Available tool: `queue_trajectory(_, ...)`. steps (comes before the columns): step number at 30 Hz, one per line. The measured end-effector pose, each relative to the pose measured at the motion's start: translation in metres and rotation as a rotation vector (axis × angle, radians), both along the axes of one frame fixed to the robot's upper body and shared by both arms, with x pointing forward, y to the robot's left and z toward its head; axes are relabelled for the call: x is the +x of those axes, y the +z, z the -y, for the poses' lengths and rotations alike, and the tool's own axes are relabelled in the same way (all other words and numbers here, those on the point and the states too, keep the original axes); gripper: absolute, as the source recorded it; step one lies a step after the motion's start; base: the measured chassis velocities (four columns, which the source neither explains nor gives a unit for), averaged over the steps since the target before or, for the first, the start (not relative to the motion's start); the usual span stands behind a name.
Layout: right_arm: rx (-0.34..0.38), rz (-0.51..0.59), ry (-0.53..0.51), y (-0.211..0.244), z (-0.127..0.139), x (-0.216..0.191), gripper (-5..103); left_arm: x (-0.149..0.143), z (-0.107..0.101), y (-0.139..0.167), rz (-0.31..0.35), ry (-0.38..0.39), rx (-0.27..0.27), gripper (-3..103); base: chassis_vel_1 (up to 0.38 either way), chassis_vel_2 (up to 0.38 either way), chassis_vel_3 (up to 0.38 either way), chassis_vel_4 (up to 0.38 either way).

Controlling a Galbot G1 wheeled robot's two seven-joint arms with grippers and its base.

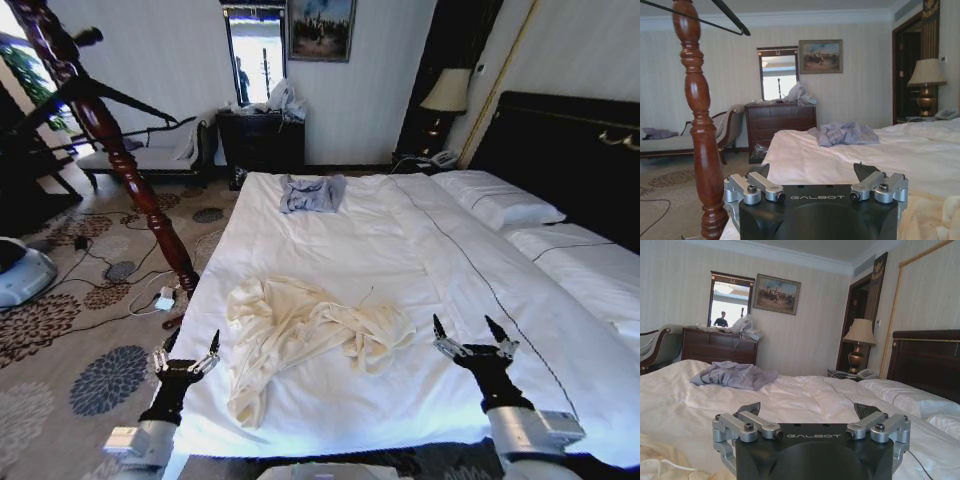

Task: Pick up the clothes from the bed and hang them on the clothes hanger.

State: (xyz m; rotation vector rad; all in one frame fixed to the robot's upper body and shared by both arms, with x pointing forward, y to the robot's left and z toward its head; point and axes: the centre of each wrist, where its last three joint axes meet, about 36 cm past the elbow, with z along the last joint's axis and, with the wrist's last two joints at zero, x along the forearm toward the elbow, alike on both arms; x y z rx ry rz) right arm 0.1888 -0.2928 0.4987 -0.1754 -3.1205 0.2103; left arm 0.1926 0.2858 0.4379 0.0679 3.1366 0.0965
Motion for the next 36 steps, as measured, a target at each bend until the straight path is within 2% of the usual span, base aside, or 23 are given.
queue_trajectory(7, 0.001, -0.005, -0.006, -0.001, 0.0, 0.0, 100, 0.0, 0.006, -0.004, -0.011, -0.022, -0.001, 94, 0.0, 0.0, 0.0, 0.0)
queue_trajectory(13, 0.003, -0.017, -0.01, -0.004, 0.0, 0.0, 100, -0.008, 0.021, -0.017, -0.059, -0.064, -0.011, 94, 0.0, 0.0, 0.0, 0.0)
queue_trajectory(17, 0.001, -0.023, -0.016, -0.006, 0.0, 0.0, 100, -0.022, 0.029, -0.037, -0.158, -0.086, -0.045, 94, 0.0, 0.0, 0.0, 0.0)
queue_trajectory(18, 0.001, -0.023, -0.016, -0.006, 0.0, 0.0, 100, -0.022, 0.029, -0.037, -0.158, -0.086, -0.045, 94, 0.0, 0.0, 0.0, 0.0)
queue_trajectory(22, 0.002, -0.028, -0.024, -0.008, 0.001, 0.0, 100, -0.046, 0.037, -0.067, -0.289, -0.083, -0.093, 94, 0.0, 0.0, 0.0, 0.0)
queue_trajectory(23, 0.002, -0.028, -0.024, -0.008, 0.001, 0.0, 100, -0.046, 0.037, -0.067, -0.289, -0.083, -0.093, 94, 0.0, 0.0, 0.0, 0.0)
queue_trajectory(26, 0.003, -0.035, -0.025, -0.01, 0.001, 0.0, 100, -0.06, 0.039, -0.084, -0.354, -0.075, -0.104, 93, 0.0, 0.0, 0.0, 0.0)
queue_trajectory(32, 0.001, -0.041, -0.027, -0.012, 0.001, 0.0, 100, -0.069, 0.039, -0.093, -0.397, -0.056, -0.127, 92, 0.0, 0.0, 0.0, 0.0)
queue_trajectory(34, 0.001, -0.049, -0.029, -0.015, 0.001, 0.0, 100, -0.073, 0.036, -0.094, -0.406, -0.036, -0.146, 86, 0.0, 0.0, 0.0, 0.0)
queue_trajectory(36, 0.0, -0.051, -0.029, -0.016, 0.001, 0.0, 100, -0.073, 0.035, -0.094, -0.408, -0.031, -0.15, 86, 0.0, 0.0, 0.0, 0.0)
